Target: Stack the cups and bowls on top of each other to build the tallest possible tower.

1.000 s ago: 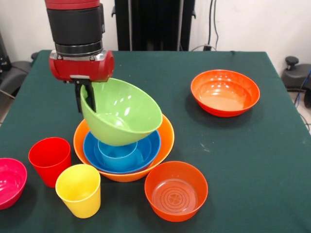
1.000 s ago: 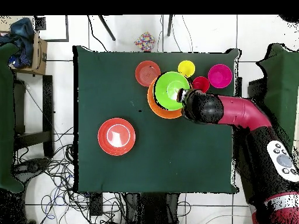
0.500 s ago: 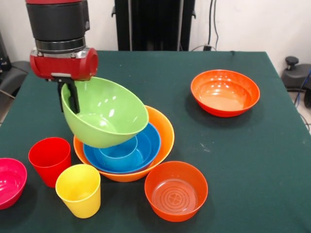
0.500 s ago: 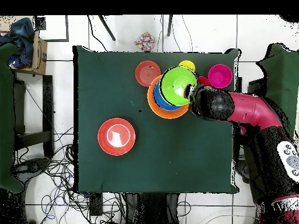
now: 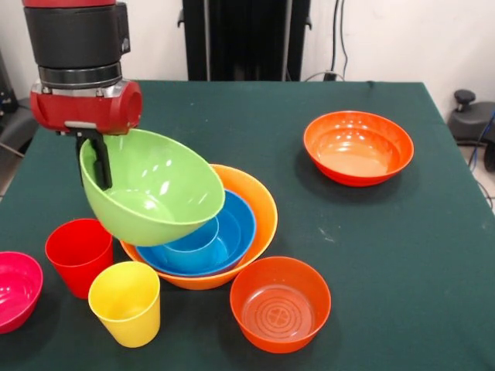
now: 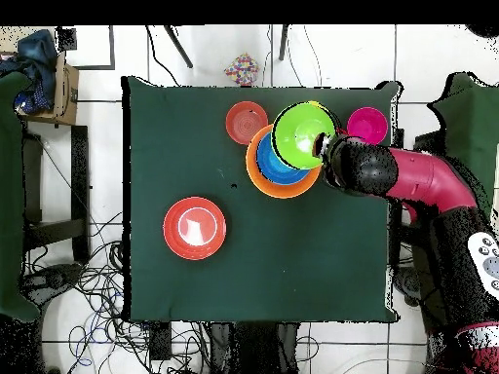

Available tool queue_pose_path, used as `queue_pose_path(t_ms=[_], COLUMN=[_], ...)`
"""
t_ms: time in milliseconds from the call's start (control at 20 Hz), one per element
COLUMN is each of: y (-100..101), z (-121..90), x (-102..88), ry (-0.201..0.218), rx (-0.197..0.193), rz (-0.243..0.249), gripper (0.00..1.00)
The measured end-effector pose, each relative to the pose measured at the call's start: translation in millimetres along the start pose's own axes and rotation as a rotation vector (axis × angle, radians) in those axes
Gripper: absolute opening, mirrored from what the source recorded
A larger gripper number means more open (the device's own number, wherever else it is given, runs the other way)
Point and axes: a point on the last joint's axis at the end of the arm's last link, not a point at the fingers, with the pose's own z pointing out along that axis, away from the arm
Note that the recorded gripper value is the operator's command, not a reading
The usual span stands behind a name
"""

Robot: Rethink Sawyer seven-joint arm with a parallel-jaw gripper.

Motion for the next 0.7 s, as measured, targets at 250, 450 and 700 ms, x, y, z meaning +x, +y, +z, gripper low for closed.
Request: queue_pose_path(t_ms=[250,450,700], y=[0.4,3.3,15.9], z=[2.5,4.7,4.5], x=[-7.5,-11.5,-19.1], ry=[-0.011,-0.016,-0.017], rx=[-0.002,-0.009,-0.066], rz=[0.006,0.011,0.051], gripper=[0.00,0.00,0.00])
